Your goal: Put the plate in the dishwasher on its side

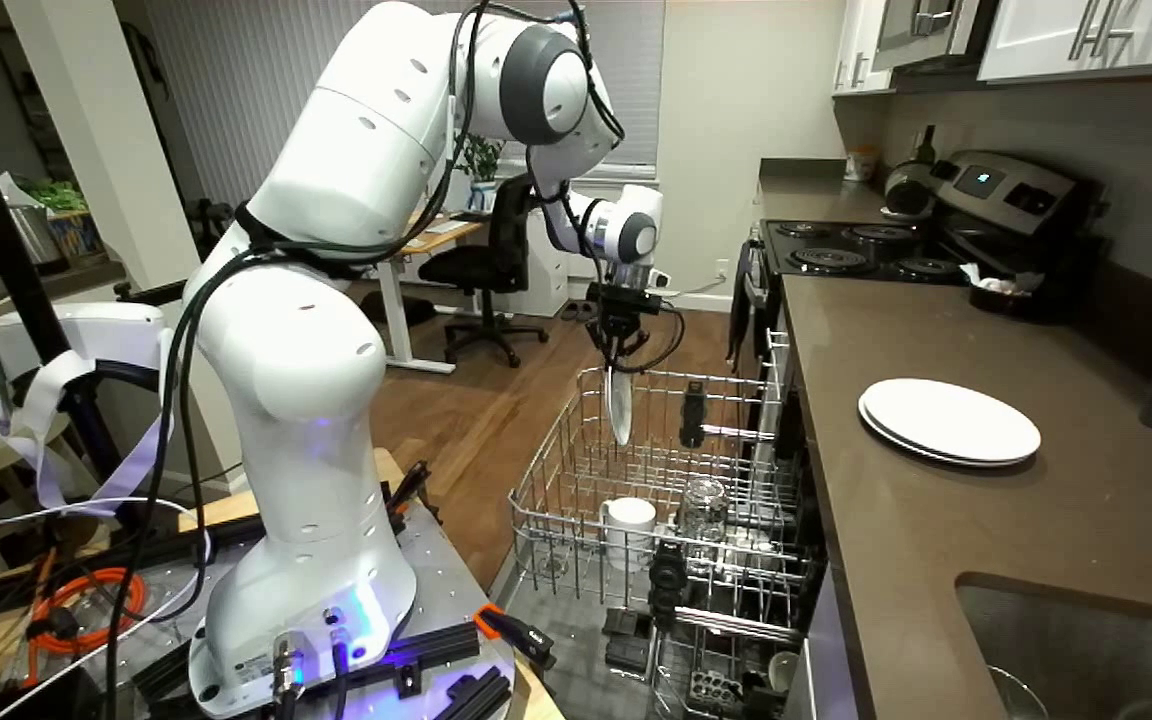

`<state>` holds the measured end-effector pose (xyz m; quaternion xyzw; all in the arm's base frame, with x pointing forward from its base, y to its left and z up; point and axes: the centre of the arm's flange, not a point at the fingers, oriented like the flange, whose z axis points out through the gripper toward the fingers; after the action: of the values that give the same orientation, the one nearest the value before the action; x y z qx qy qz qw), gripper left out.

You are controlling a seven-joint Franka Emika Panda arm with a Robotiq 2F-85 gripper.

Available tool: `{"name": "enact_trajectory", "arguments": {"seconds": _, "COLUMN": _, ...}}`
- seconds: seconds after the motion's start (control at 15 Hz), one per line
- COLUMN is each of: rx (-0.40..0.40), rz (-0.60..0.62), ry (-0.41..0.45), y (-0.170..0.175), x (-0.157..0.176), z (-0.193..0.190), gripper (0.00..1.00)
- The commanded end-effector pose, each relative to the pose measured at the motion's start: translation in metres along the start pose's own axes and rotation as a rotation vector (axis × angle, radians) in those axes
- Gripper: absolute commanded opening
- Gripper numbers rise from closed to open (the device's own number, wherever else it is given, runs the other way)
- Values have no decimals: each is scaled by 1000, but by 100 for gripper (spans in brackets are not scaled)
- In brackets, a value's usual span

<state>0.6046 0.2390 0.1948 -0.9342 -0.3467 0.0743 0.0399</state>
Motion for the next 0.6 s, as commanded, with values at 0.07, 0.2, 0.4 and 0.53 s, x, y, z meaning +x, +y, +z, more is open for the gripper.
{"name": "enact_trajectory", "arguments": {"seconds": 0.07, "rx": 82, "rz": -16, "ry": 86, "y": 2, "x": -20, "z": 18, "gripper": 3}}
{"name": "enact_trajectory", "arguments": {"seconds": 0.2, "rx": 88, "rz": -16, "ry": 72, "y": 3, "x": -20, "z": 31, "gripper": 3}}
{"name": "enact_trajectory", "arguments": {"seconds": 0.4, "rx": 90, "rz": -13, "ry": 52, "y": 4, "x": -19, "z": 41, "gripper": 3}}
{"name": "enact_trajectory", "arguments": {"seconds": 0.53, "rx": 91, "rz": -14, "ry": 58, "y": 4, "x": -19, "z": 44, "gripper": 3}}
